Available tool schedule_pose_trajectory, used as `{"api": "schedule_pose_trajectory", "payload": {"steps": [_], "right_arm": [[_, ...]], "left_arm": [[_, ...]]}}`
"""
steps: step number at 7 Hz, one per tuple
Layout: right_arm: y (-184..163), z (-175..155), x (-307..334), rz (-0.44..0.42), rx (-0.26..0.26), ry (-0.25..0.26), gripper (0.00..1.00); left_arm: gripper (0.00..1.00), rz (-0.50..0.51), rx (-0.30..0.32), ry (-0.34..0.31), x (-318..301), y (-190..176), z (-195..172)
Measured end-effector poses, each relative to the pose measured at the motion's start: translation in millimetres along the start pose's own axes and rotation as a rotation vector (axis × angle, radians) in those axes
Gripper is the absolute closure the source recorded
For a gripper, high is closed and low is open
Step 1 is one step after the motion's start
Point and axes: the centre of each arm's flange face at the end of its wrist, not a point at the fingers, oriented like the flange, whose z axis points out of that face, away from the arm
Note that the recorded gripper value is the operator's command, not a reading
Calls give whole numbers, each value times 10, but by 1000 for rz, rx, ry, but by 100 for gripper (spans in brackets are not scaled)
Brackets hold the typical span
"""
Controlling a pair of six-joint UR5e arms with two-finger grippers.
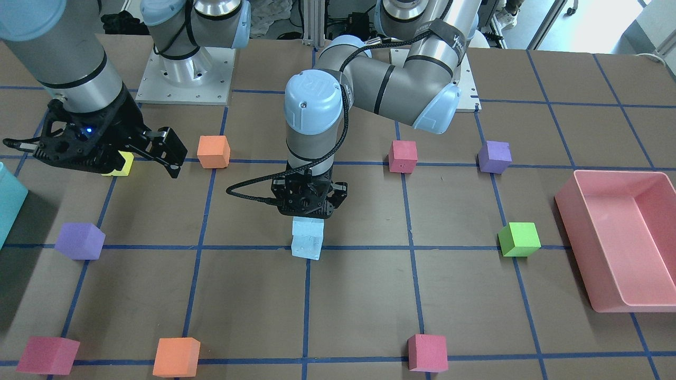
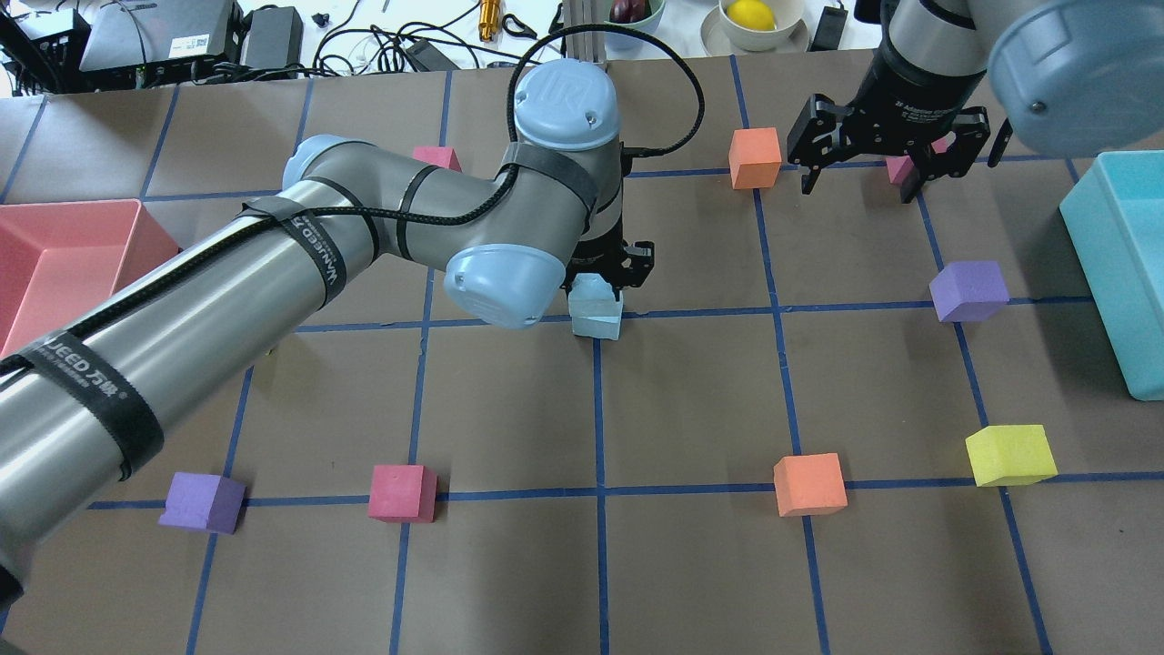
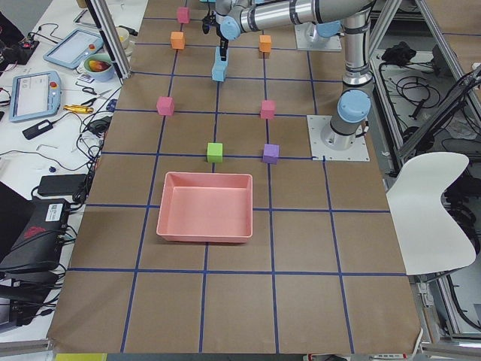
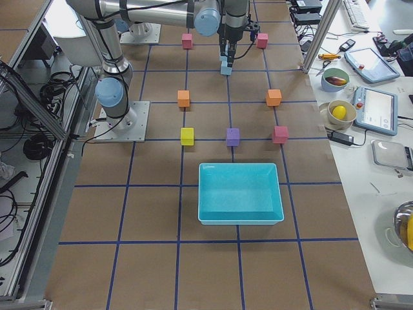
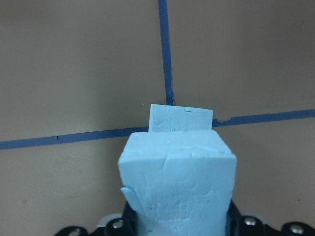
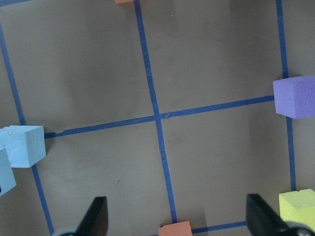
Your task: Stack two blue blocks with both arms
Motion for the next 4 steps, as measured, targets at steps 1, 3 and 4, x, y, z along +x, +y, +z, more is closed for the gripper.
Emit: {"api": "schedule_pose_trajectory", "payload": {"steps": [1,3,4], "right_arm": [[35,-48,-10,-3,7,-11,0],[67,-93,-15,-52,14,-17,0],[72,-96,-14,-73,14,-16,0]], "left_arm": [[88,2,0,-1,33,-84,32],[88,8,-10,-14,55,-168,148],[88,11,-17,-18,46,-162,179]]}}
